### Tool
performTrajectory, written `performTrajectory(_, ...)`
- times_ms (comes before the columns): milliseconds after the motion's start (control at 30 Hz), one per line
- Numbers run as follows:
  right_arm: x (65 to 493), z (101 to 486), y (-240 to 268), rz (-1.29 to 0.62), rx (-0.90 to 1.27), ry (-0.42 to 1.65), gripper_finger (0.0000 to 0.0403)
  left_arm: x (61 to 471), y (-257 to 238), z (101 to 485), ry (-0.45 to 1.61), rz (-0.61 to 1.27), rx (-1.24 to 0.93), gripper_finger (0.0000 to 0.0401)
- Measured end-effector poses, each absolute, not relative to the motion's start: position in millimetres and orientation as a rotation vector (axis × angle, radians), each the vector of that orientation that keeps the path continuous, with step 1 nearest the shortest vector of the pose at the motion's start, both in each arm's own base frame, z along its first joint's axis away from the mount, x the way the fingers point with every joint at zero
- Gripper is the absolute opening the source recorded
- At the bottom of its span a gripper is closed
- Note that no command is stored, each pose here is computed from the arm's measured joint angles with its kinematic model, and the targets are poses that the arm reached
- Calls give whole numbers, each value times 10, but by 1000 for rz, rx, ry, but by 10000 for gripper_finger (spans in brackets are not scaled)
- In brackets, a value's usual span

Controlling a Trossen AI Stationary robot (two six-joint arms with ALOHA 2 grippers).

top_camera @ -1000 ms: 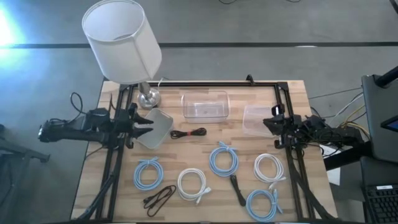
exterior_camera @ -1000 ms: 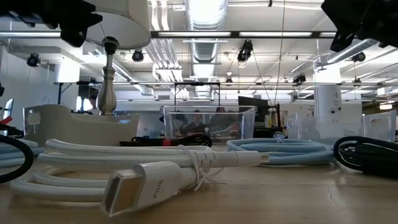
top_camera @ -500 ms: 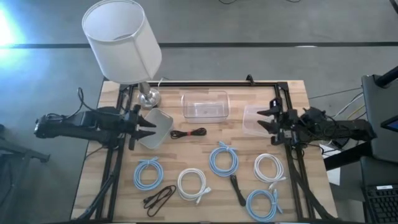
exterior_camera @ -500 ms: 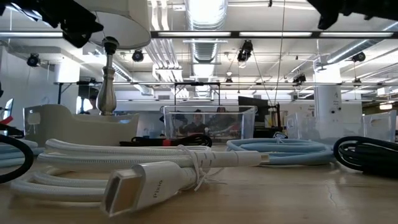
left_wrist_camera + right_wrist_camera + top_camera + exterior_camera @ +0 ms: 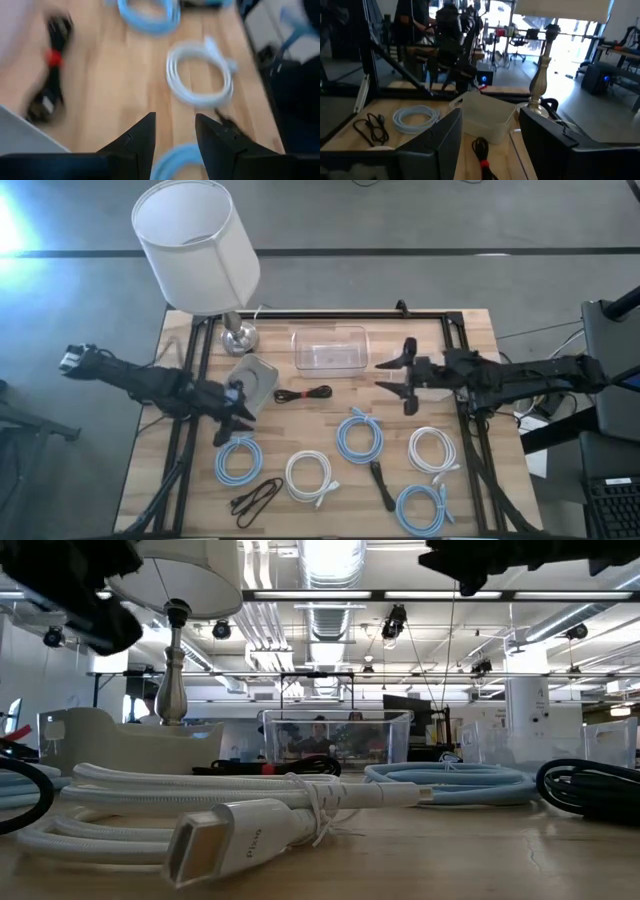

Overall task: Pick & Place USB Port
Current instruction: Put the left blue USB cable into the gray bin

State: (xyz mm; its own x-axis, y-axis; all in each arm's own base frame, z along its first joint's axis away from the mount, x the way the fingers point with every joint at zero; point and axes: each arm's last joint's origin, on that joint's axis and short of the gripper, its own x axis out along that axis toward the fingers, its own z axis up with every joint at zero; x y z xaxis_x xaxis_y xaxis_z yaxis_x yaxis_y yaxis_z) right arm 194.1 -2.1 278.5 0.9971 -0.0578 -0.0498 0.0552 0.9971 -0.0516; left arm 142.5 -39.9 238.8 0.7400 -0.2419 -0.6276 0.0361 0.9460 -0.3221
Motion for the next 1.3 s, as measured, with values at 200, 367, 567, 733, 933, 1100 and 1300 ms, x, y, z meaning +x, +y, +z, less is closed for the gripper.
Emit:
performTrajectory(200,2142,2718,-22,-54,-63,121,194,1440,-612,2239,904,-152,-412,142)
performTrajectory(367,2240,2666,-22,-53,-68,160,194,1390,-718,2090,1083,-54,-505,141)
performTrajectory(567,2310,2637,-22,-52,-69,183,194,1336,-808,1958,1242,91,-600,122)
performTrajectory(733,2328,2615,-22,-51,-70,193,194,1294,-842,1868,1347,260,-711,115)
performTrajectory(933,2332,2609,-23,-49,-90,197,194,1306,-856,1764,1413,388,-718,130)
performTrajectory(1100,2330,2609,-23,-49,-91,196,194,1361,-893,1703,1425,409,-729,152)
performTrajectory(1300,2330,2608,-23,-49,-91,197,194,1406,-923,1603,1462,451,-698,166)
